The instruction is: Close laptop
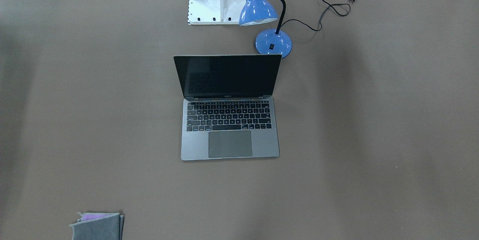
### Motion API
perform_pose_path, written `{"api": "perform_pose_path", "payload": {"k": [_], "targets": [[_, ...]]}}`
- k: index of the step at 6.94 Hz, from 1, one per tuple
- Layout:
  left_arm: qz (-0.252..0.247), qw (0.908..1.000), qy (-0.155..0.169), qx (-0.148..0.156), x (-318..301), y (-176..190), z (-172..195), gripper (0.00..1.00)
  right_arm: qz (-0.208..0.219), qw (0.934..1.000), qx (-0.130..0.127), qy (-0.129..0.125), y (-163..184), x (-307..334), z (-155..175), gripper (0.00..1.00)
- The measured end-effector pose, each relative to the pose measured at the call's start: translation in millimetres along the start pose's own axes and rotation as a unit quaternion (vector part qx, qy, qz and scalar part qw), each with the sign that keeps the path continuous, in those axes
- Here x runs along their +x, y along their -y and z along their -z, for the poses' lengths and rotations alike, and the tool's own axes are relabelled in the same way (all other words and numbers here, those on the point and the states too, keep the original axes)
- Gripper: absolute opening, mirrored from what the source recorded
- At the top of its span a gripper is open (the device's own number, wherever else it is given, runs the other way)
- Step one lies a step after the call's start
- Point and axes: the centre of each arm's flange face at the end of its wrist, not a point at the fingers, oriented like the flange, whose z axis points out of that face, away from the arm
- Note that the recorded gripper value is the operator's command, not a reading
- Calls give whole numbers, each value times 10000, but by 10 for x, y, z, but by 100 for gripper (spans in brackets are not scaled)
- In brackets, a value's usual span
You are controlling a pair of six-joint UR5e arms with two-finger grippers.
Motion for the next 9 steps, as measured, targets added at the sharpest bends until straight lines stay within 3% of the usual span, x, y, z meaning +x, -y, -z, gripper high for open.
{"api": "perform_pose_path", "payload": {"k": [2,5,9], "targets": [[-5,10000,-23,-6,-4,-12,-8,98,34,10000,42,43,10,-46,39,100],[-50,9992,-408,11,94,45,17,98,120,9998,103,155,155,-186,130,100],[-576,9957,-548,471,701,658,490,99,379,9964,207,724,598,-915,249,100]]}}
